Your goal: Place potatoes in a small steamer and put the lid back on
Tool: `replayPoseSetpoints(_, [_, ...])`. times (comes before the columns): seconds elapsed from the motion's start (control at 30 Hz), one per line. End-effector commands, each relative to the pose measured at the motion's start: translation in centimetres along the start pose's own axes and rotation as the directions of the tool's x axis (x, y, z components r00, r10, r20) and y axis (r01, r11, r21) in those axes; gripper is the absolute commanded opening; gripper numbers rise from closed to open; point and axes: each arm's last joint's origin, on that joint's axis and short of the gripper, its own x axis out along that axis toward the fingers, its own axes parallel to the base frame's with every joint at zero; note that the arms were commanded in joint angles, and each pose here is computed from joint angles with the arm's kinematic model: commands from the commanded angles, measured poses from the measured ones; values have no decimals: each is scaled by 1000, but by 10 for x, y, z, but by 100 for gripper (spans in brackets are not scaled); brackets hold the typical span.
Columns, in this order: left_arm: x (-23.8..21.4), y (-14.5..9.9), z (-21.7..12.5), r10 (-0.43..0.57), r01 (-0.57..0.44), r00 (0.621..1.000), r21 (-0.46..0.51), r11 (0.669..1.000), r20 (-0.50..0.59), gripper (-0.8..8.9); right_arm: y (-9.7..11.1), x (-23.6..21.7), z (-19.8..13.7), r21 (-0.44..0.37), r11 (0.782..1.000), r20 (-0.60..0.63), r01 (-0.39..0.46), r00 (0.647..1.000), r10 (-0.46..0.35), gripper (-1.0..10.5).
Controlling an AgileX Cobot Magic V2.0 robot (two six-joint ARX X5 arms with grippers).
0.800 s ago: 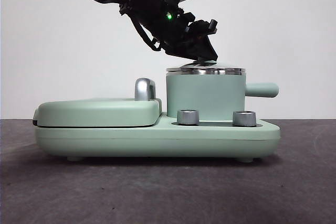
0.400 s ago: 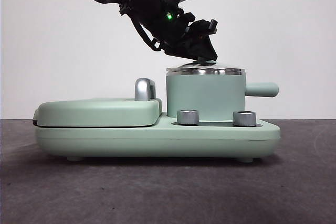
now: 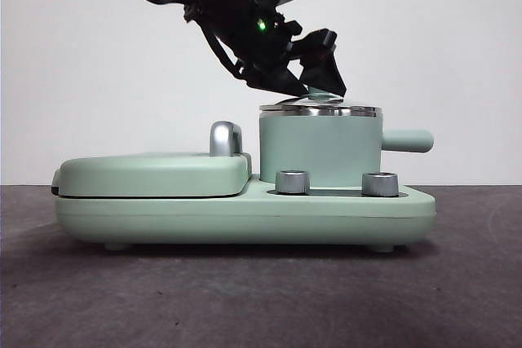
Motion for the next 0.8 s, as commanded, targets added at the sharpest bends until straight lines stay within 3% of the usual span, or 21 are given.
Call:
replayPoseSetpoints(0.03, [-21, -2, 26, 8, -7, 998, -4, 1000, 67, 381, 0, -1, 1, 11, 1000, 9, -5, 1000, 5, 325])
replayPoseSetpoints(0.13, [-49, 2, 44, 26, -24, 996, -23, 999, 84, 382, 0, -1, 1, 11, 1000, 9, -6, 1000, 6, 325])
replayPoseSetpoints(0.33, [-113, 21, 68, 88, -71, 992, -176, 982, 94, 411, 0, -1, 1, 11, 1000, 5, -6, 1000, 6, 325])
replayPoseSetpoints(0.47, [-154, 29, 74, 139, -120, 987, -204, 972, 86, 411, 0, -1, 1, 11, 1000, 2, -6, 1000, 6, 325])
replayPoseSetpoints(0.63, [-204, 26, 55, 198, -175, 978, -249, 953, 67, 409, 0, -1, 1, 11, 1000, 2, -6, 1000, 6, 326])
replayPoseSetpoints(0.8, [-247, 10, 7, 253, -230, 967, -334, 914, 25, 406, 0, -1, 1, 11, 1000, 3, -6, 1000, 6, 326])
